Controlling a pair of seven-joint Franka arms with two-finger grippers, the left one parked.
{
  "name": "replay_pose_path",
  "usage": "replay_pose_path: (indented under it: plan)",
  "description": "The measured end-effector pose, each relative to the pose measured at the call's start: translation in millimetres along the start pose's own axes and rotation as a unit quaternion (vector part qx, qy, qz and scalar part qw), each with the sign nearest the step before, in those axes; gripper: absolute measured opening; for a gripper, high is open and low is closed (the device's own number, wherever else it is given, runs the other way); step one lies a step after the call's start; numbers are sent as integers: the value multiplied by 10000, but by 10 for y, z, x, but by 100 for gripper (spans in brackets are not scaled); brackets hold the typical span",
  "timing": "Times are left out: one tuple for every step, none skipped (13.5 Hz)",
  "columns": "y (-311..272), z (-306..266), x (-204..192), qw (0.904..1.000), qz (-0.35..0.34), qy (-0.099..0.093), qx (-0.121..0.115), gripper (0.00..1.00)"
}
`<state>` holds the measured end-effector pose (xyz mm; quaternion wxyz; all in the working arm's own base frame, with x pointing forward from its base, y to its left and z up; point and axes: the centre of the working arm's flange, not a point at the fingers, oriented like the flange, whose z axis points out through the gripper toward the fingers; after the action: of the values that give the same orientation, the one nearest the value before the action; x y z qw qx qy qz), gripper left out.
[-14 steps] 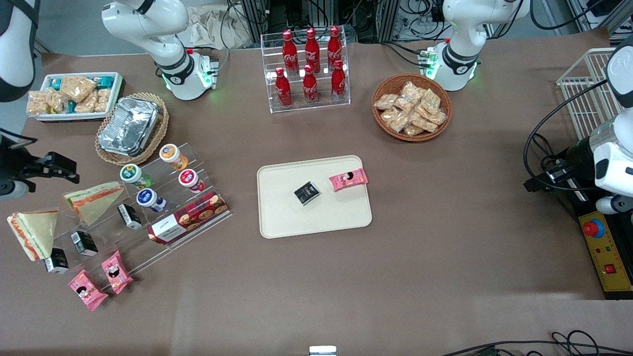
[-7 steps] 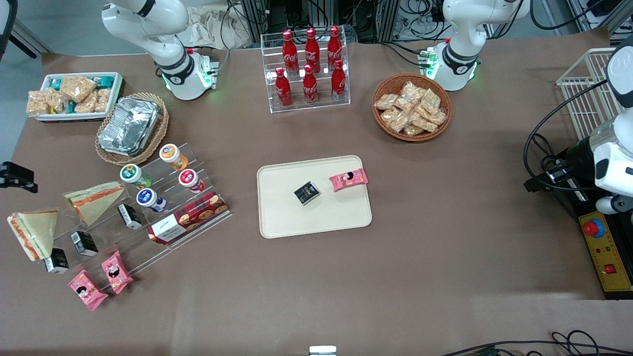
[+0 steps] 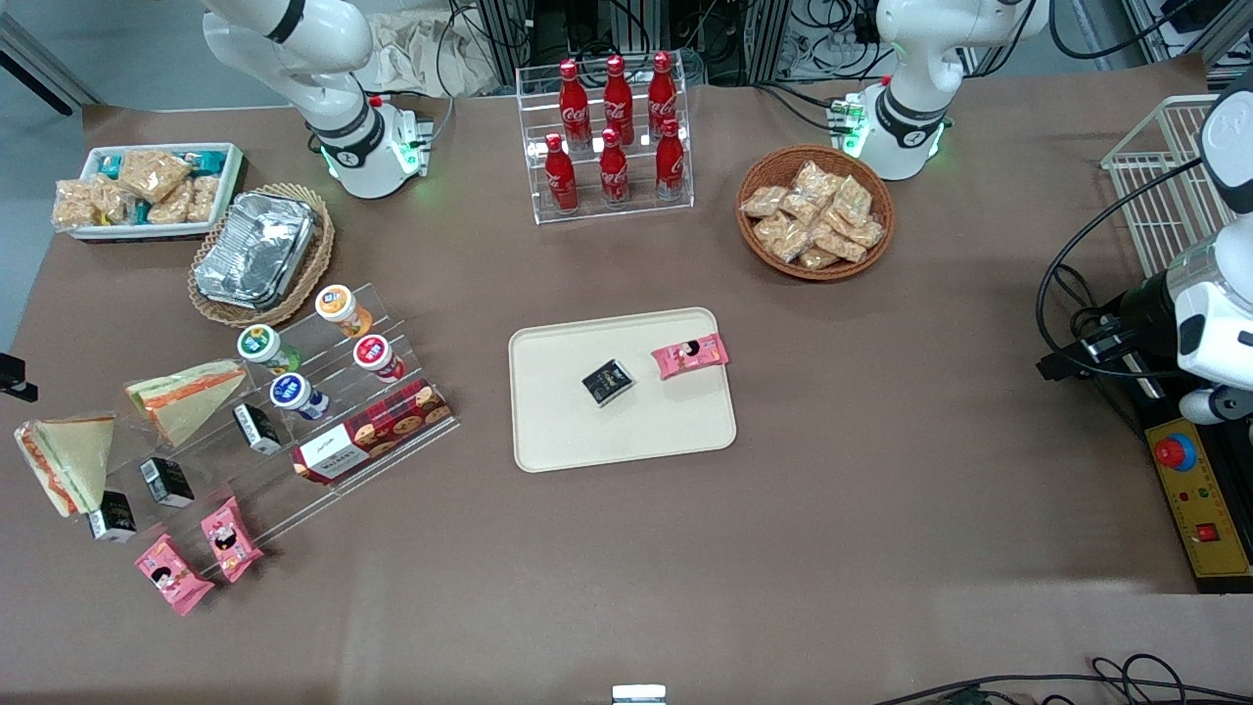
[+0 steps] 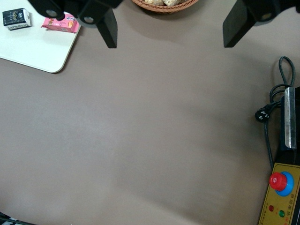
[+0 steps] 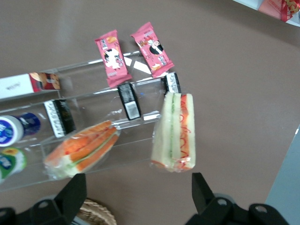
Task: Place sandwich on tray
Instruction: 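Move the right gripper over the display rack toward the wrapped sandwiches, then lower the right gripper onto the upright wrapped cucumber-tomato sandwich and close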
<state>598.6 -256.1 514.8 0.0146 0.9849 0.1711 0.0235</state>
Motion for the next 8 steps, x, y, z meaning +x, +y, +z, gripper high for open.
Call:
replay_pose_path:
  plan:
    - [70,70,-22,10000,-34,7,0,100]
    - [124,130,-41,10000,-19,33,33,100]
    - [166,183,-57,10000,-5,47,63,100]
    - [204,233,-65,10000,14,50,60,100]
    - [230,279,-59,10000,19,53,37,100]
    - [242,325,-46,10000,-8,44,30,100]
    - [247,368,-35,10000,-53,27,34,100]
    - [253,405,-27,10000,-69,11,36,100]
